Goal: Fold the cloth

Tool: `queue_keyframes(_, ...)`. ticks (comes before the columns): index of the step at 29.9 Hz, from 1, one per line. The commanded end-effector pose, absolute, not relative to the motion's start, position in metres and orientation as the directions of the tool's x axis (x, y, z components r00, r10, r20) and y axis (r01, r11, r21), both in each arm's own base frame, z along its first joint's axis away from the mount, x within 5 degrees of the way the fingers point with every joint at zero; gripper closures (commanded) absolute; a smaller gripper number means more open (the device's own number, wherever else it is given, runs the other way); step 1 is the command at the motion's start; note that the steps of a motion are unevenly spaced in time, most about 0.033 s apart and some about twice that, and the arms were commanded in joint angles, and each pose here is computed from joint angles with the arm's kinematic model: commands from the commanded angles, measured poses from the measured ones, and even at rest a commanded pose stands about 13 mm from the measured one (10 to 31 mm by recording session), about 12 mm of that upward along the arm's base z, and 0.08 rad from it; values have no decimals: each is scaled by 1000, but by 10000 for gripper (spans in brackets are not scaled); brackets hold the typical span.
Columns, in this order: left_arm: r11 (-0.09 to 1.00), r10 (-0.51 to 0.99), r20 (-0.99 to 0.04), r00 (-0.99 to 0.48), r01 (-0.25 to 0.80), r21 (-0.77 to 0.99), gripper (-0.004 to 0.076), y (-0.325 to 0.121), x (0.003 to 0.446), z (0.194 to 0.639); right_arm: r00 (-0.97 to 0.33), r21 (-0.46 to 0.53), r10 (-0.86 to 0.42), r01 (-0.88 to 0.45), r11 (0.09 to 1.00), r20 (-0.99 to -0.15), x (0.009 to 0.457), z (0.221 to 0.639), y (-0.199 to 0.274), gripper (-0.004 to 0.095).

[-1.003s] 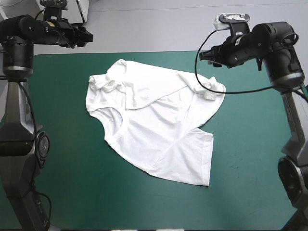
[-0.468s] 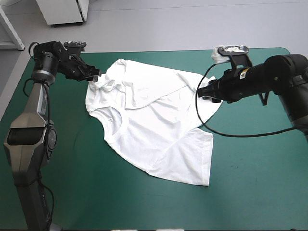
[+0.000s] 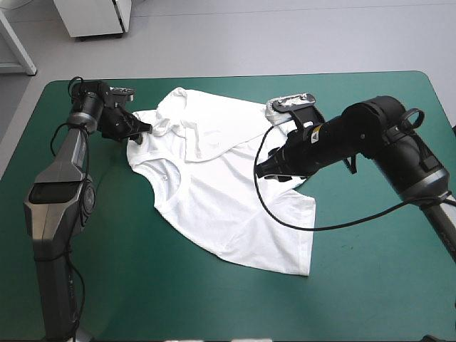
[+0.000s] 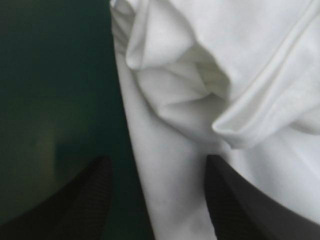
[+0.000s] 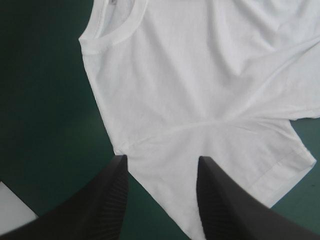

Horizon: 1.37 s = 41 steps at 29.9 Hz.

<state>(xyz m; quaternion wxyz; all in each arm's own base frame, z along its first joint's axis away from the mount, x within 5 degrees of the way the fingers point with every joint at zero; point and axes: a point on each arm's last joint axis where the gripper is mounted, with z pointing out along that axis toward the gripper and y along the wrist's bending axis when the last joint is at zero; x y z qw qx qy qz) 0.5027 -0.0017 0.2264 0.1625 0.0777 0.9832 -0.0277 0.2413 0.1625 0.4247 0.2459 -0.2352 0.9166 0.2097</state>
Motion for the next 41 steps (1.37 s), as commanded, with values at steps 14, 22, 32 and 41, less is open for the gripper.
queue_keyframes(14, 986, 134, -370, -919, 162, -47, 733, -5, 502, 245, -699, 211, -550, -686, 697, -457, 214, 379, 195, 495)
queue_keyframes(22, 985, 122, -368, -922, 157, -66, 733, -7, 501, 245, -538, 110, -744, -833, 543, -397, 185, 334, 242, 454)
queue_keyframes(32, 979, 100, -375, -922, 158, -128, 733, -12, 501, 246, -535, 126, -776, -841, 526, -334, 193, 290, 278, 390)
queue_keyframes(41, 976, 82, -408, -909, 156, -152, 733, -15, 504, 248, -520, 96, -794, -850, 518, -316, 200, 274, 291, 391)
